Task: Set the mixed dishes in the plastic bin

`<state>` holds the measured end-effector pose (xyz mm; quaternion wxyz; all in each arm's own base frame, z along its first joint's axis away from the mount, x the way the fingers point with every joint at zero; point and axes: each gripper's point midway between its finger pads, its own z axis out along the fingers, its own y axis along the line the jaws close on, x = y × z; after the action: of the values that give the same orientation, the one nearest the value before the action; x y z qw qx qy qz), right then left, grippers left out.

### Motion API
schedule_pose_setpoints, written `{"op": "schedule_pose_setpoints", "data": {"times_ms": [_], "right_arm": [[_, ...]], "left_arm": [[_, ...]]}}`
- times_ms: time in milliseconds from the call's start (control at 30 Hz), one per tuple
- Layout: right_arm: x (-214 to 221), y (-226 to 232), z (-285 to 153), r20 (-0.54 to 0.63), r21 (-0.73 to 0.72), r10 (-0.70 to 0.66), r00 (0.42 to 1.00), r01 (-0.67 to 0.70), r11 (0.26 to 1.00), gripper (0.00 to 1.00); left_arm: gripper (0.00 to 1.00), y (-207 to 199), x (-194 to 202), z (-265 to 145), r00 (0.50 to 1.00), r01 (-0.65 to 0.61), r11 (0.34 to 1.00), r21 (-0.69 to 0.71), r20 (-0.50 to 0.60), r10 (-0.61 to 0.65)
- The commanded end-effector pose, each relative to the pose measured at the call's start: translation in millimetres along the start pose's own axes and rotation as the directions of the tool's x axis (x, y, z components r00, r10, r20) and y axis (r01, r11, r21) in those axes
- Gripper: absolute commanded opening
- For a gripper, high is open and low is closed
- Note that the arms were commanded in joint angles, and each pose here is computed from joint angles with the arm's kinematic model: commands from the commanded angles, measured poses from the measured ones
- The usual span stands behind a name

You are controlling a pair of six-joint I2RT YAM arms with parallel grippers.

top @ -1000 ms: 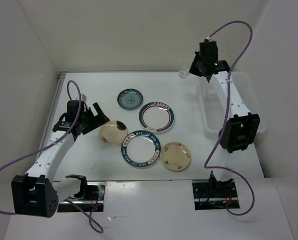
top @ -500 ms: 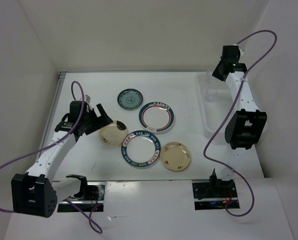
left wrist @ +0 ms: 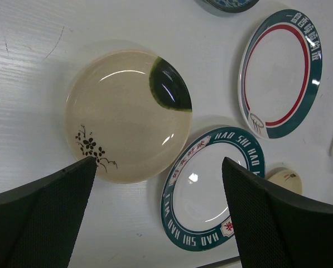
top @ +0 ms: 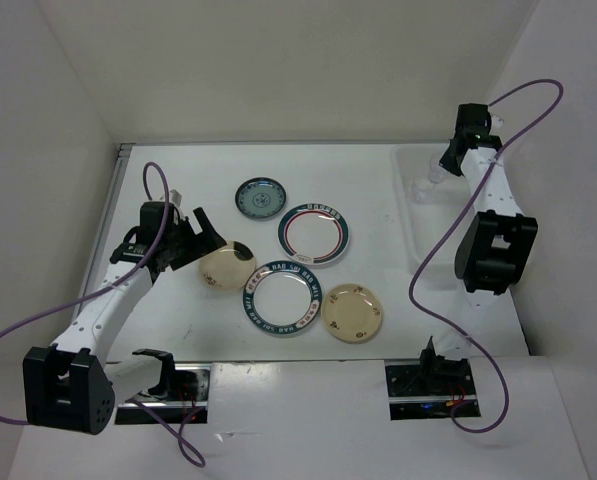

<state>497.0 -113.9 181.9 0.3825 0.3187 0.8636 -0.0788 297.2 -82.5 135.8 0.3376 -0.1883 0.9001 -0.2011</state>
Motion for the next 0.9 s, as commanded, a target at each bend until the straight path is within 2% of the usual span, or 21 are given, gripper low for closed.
{"op": "schedule_pose_setpoints", "data": {"times_ms": [0, 433, 467, 500, 533, 567, 600, 667, 767, 867], "right_arm": [[-3.2, 10.8, 6.7, 0.011, -0.029, -0.001, 1.0, 0.002, 1.0, 0.0], [15.0, 28.7, 29.6, -0.065, -0.1, -0.024, 0.998, 0.018, 0.995, 0.01], [17.0, 27.7, 29.3, -0.073, -0.097, -0.027, 0.997, 0.019, 0.995, 0.13], [17.7, 29.1, 28.9, -0.076, -0.105, -0.027, 0.997, 0.019, 0.994, 0.31], [18.8, 31.5, 28.3, -0.083, -0.119, -0.028, 0.996, 0.018, 0.993, 0.44], [13.2, 32.1, 21.9, -0.068, -0.126, -0.024, 0.997, 0.015, 0.992, 0.49], [9.8, 34.1, 16.6, -0.061, -0.14, -0.021, 0.998, 0.012, 0.99, 0.58], [-13.5, 37.1, -6.6, -0.004, -0.166, -0.013, 1.0, 0.012, 0.986, 0.64], [-40.9, 55.4, -58.4, 0.096, -0.221, -0.005, 0.995, 0.027, 0.975, 0.64], [-44.1, 86.5, -116.7, 0.168, -0.319, -0.018, 0.986, 0.072, 0.945, 0.67]], "left_arm": [[1.0, -5.0, -6.5, 0.2, 1.0, -0.007, 1.0, 0.013, 0.02, 0.007], [1.0, -2.1, -4.0, 4.3, 1.0, -0.013, 1.0, 0.003, 0.005, 0.013], [1.0, -0.9, -2.7, 6.2, 1.0, -0.012, 1.0, -0.002, -0.002, 0.012], [1.0, -0.9, -2.7, 6.2, 1.0, -0.012, 1.0, -0.002, -0.002, 0.012], [1.0, -0.9, -2.7, 6.2, 1.0, -0.012, 1.0, -0.002, -0.002, 0.012], [1.0, 0.4, -3.5, 6.4, 1.0, -0.012, 1.0, -0.01, 0.003, 0.012], [1.0, 0.5, -3.6, 6.4, 1.0, -0.012, 1.0, -0.01, 0.003, 0.012], [1.0, -0.7, -5.4, 6.8, 1.0, -0.013, 1.0, -0.005, 0.01, 0.013], [1.0, 0.2, -4.7, 11.0, 1.0, -0.001, 1.0, -0.01, 0.003, 0.001], [1.0, 1.8, -3.6, 15.7, 1.0, 0.001, 1.0, -0.016, -0.006, -0.001]]}}
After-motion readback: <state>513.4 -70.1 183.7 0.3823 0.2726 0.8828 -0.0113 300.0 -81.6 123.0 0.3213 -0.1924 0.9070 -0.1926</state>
